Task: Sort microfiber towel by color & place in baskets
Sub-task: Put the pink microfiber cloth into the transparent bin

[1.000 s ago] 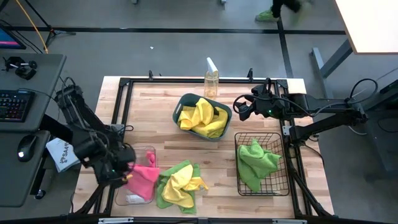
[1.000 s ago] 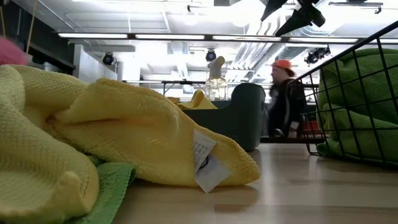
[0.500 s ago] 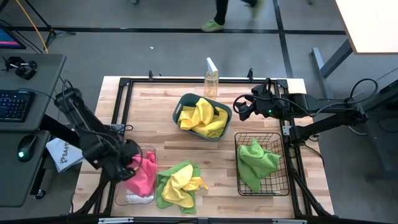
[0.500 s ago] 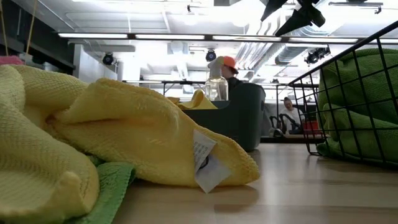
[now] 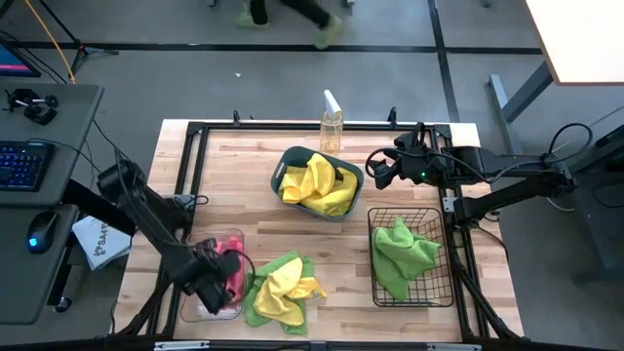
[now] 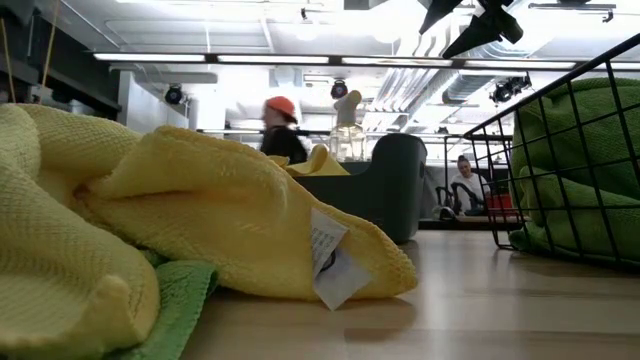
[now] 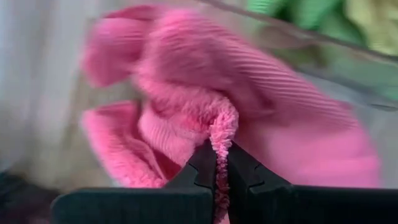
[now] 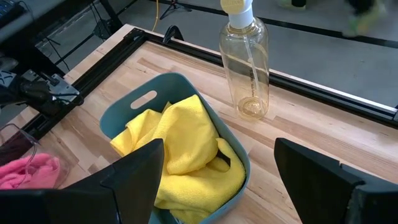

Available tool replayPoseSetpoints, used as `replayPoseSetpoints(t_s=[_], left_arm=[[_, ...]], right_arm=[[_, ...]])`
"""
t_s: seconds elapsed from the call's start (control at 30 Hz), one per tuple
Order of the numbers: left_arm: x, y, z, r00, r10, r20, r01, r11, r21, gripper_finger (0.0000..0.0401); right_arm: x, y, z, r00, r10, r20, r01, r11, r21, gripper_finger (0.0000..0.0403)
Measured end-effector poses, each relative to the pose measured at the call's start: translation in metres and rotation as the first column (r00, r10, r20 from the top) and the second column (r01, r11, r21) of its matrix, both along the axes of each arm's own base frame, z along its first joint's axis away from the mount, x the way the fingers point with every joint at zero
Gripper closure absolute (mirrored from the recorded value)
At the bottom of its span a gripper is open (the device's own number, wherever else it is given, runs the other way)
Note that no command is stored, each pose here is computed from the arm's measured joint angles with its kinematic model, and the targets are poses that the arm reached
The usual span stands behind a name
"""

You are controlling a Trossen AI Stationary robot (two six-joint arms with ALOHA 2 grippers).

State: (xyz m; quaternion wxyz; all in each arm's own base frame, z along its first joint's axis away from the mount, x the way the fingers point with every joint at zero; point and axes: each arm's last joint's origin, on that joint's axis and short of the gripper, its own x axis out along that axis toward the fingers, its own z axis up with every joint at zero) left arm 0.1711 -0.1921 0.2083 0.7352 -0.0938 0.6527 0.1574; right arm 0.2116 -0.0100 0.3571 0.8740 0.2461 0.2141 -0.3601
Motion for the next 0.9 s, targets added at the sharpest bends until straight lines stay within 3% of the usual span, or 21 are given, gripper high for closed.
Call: replayPoseSetpoints(t_s=[0.13, 0.5, 0.67, 0.9], left_arm=[[0.006, -0.015, -0.013, 1.0, -0.015, 0.023, 0.016, 0.999, -0.051, 0.0401], [0.007, -0.023, -0.028, 0.998, -0.059, -0.025, 0.058, 0.998, -0.033, 0.0397], [0.005, -0.018, -0.013, 0.999, -0.053, -0.004, 0.053, 0.994, -0.093, 0.0368], [-0.006, -0.001, 0.028, 0.996, -0.038, 0.079, 0.055, 0.972, -0.228, 0.0296]], right_arm=[[0.0, 0.0, 0.0, 1.0, 0.0, 0.0, 0.0, 1.0, 0.0, 0.01], [0.0, 0.0, 0.0, 1.0, 0.0, 0.0, 0.0, 1.0, 0.0, 0.01], [0.0, 0.0, 0.0, 1.0, 0.0, 0.0, 0.0, 1.0, 0.0, 0.01], [0.0, 0.0, 0.0, 1.0, 0.0, 0.0, 0.0, 1.0, 0.0, 0.01]])
